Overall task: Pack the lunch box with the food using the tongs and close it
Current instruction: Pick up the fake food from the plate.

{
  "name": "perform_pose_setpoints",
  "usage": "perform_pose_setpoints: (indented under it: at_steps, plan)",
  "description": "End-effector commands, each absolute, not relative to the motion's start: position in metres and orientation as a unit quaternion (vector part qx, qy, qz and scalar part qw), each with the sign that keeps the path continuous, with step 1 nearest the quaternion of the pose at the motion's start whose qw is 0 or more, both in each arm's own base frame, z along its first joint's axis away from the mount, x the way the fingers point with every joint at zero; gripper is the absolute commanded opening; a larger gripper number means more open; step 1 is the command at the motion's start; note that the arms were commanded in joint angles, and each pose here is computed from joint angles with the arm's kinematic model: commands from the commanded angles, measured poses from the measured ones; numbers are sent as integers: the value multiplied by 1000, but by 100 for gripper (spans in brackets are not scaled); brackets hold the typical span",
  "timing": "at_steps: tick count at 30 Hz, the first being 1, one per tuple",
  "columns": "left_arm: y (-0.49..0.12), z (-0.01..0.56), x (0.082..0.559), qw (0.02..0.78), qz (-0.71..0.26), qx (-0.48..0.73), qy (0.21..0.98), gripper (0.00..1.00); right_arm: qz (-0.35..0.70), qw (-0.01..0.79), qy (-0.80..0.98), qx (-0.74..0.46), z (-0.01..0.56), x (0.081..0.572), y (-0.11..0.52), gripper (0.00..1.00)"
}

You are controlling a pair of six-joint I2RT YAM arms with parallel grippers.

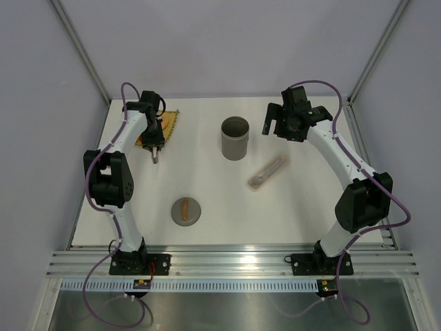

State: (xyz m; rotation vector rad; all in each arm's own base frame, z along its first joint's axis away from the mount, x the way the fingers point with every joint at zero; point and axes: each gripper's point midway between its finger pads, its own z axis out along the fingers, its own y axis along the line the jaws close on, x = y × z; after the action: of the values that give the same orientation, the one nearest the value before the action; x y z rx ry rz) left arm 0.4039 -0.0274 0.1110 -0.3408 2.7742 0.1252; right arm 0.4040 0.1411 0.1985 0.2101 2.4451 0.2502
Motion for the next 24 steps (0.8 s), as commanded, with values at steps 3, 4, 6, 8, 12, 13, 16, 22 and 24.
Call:
perform_pose_setpoints:
  at_steps: [3,4,6,8,12,13,16,22,24]
  plan:
    - [-31,148,416,219,32,-125,967,22,117,351,926,75,216,407,148,100]
    - [-31,152,416,224,30,-125,966,18,118,351,926,74,216,408,149,100]
    - [-30,157,416,232,31,-128,964,15,118,349,927,73,213,409,150,100]
    - [-30,164,417,240,29,-129,962,13,114,349,927,70,211,411,149,100]
    - [-31,173,418,249,24,-130,959,10,85,337,934,78,189,421,137,99]
    - [-31,174,418,251,23,-130,959,10,88,330,936,81,185,422,135,100]
    - [-31,177,418,254,23,-129,958,8,89,314,941,93,168,430,128,99]
    - [-33,189,416,267,14,-128,955,6,101,282,950,91,140,449,142,100]
    - [-36,195,416,273,5,-127,953,5,105,277,951,93,132,461,147,99]
